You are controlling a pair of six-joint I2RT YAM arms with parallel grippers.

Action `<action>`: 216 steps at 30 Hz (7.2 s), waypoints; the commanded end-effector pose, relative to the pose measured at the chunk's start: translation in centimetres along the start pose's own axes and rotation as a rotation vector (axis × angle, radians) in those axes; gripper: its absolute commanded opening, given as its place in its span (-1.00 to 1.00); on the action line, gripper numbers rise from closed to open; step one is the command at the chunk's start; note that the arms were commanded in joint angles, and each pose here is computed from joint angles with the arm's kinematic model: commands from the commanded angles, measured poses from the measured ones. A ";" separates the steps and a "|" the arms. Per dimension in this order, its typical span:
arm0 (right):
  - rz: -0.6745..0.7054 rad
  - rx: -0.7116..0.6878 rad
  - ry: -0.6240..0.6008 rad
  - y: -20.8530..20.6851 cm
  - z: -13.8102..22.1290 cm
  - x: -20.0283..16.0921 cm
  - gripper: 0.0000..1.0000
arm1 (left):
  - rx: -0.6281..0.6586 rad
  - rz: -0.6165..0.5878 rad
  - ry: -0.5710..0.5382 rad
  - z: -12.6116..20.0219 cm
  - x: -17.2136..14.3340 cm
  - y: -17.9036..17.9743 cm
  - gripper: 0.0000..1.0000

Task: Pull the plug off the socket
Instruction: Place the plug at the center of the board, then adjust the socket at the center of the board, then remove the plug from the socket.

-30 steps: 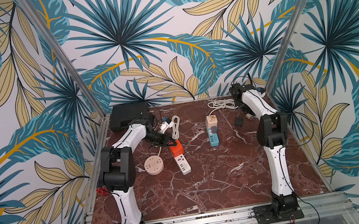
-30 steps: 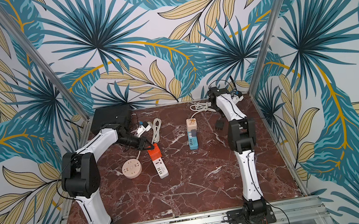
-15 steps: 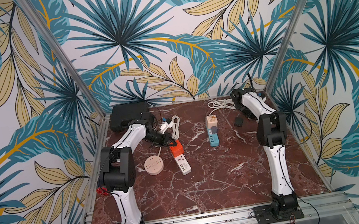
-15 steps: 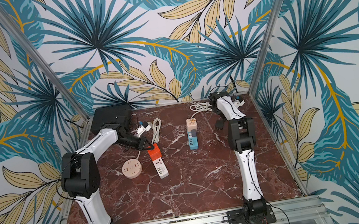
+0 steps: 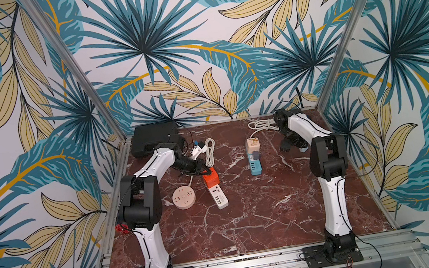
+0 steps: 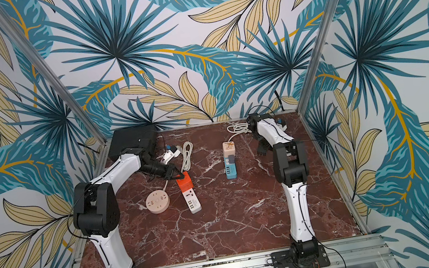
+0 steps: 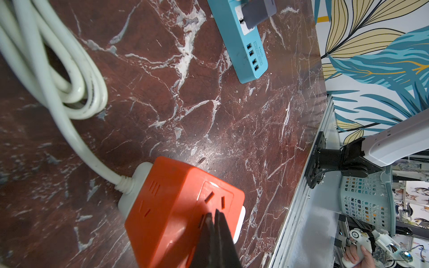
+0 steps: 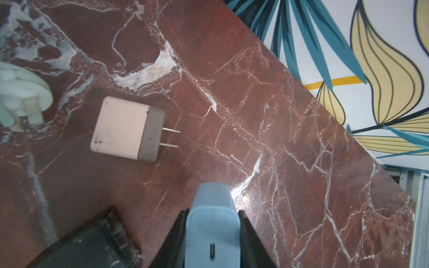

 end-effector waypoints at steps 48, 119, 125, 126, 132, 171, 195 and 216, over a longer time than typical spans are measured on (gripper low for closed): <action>0.879 1.109 -0.217 -1.4 23.3 -10.9 0.50 | -0.008 -0.316 -0.120 7.1 -2.1 -7.9 -1.00; 1.913 1.294 -0.467 9.6 25.6 -27.5 0.15 | 0.094 0.131 -0.291 13.0 -11.5 0.4 -1.00; 1.758 1.264 -0.525 9.2 26.9 -27.0 -0.63 | 0.097 0.143 -0.274 12.8 -11.4 0.9 -1.00; 1.738 1.251 -0.530 9.1 27.0 -27.1 -0.77 | 0.091 0.143 -0.268 12.7 -11.4 0.9 -1.00; 1.617 1.210 -0.487 9.1 26.7 -27.4 -1.00 | 0.037 0.151 -0.213 11.8 -11.2 1.2 -1.00; 1.294 1.276 -0.519 11.0 28.0 -33.9 -1.00 | 0.152 0.324 0.091 5.1 -12.3 7.5 -1.00; 1.316 1.229 -0.555 10.5 30.2 -34.8 -1.00 | 0.183 0.468 0.094 4.6 -13.8 10.8 -1.00; 1.359 1.112 -0.717 9.6 31.0 -37.1 -1.00 | 0.177 0.477 0.095 4.2 -14.4 11.3 -1.00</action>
Point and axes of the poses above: each gripper's point midway between its finger pads, its own z axis back along the fingers, its own y axis along the line the jaws close on, x = y × z, the point moved 10 cm from there along z, back along the fingers, and after that the axes turned 1 degree about -z, right-handed, at the moved point
